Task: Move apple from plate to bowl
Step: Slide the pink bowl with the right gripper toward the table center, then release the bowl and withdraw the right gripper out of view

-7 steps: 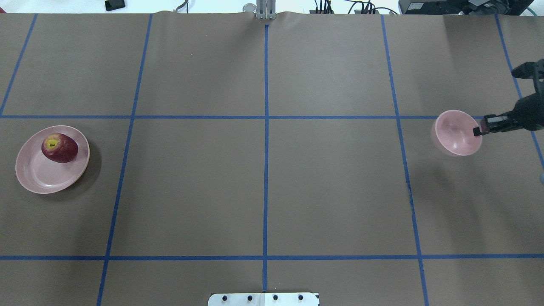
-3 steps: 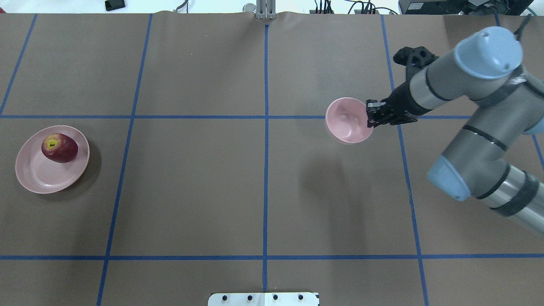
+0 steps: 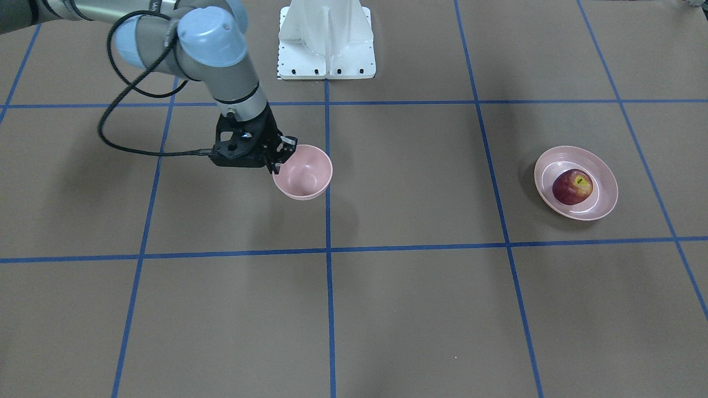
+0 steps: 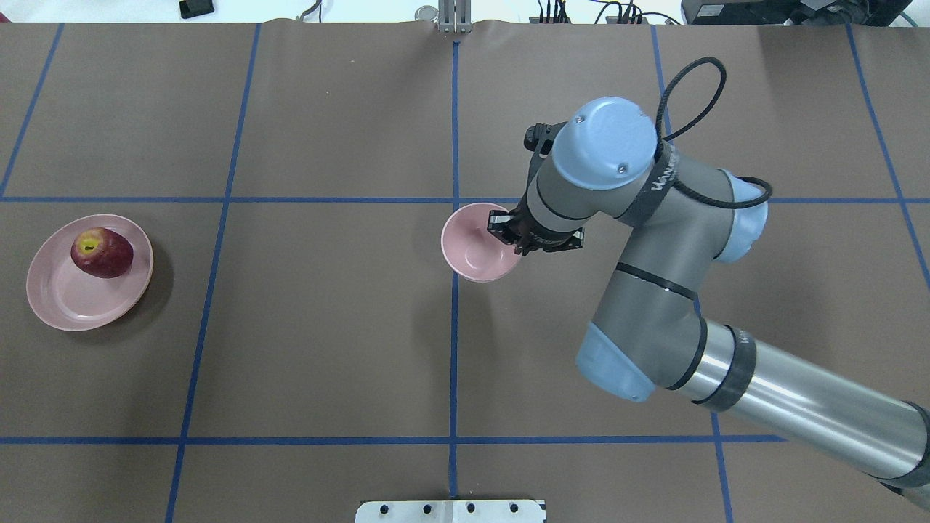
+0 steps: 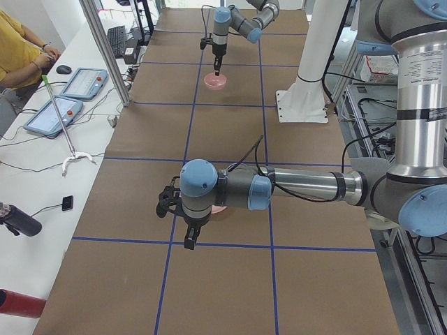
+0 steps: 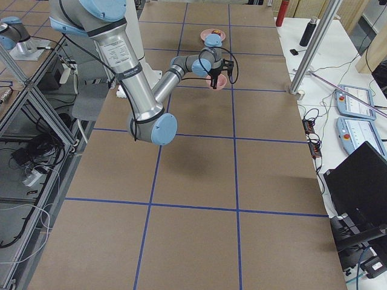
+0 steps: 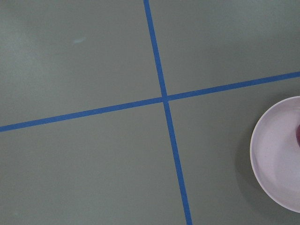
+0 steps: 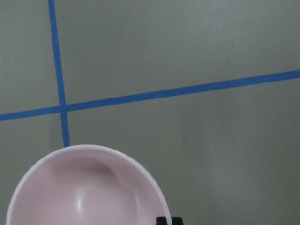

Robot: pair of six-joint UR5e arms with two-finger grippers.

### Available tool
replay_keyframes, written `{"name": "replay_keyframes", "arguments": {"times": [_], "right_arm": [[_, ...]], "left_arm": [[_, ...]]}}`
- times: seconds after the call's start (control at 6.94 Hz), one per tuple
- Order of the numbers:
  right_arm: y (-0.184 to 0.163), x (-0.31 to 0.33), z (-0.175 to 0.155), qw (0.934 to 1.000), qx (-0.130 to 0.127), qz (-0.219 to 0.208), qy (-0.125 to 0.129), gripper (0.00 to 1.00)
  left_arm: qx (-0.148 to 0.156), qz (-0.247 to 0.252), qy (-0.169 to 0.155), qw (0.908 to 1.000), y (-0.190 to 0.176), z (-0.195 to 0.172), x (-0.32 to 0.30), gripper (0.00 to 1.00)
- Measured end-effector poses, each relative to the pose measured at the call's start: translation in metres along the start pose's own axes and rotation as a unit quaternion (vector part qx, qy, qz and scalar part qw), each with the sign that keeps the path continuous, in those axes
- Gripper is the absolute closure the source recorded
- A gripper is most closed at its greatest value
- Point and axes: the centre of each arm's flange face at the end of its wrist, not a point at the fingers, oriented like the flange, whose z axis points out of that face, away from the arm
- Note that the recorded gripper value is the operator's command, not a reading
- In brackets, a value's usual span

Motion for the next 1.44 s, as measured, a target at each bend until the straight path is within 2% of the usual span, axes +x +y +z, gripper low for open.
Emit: {"name": "replay_keyframes", "arguments": {"times": [0.29,0.58,0.72,0.86,1.01,1.3,1.44], "right_arm": [[0.019,-0.025,0.031,0.9998,-0.001,-0.005,0.018,1.0],[0.023,-0.028,0.046,0.9999,0.0,-0.012,0.006,1.0],[0.022,-0.029,0.051,0.9999,0.0,-0.014,0.001,0.87],[0.022,-0.029,0.054,0.9999,0.001,-0.017,-0.003,0.14],[0.022,-0.029,0.054,0.9998,0.003,-0.019,-0.006,0.0],[0.019,-0.033,0.049,0.9996,0.017,-0.019,-0.011,0.0],[0.011,-0.033,0.032,0.9993,0.026,-0.016,-0.02,0.0]], "left_arm": [[-0.003,-0.003,0.004,1.0,0.001,0.004,-0.002,0.01],[-0.005,-0.004,0.01,0.9999,0.002,0.006,-0.002,0.01],[-0.005,-0.004,0.011,0.9999,0.002,0.007,-0.002,0.01],[-0.005,-0.004,0.011,0.9999,0.002,0.007,-0.002,0.01],[-0.005,-0.004,0.011,0.9999,0.002,0.007,-0.003,0.01],[-0.004,-0.003,0.012,0.9999,0.001,0.006,-0.002,0.01],[-0.003,-0.004,0.016,0.9999,0.001,0.006,-0.001,0.01]]}}
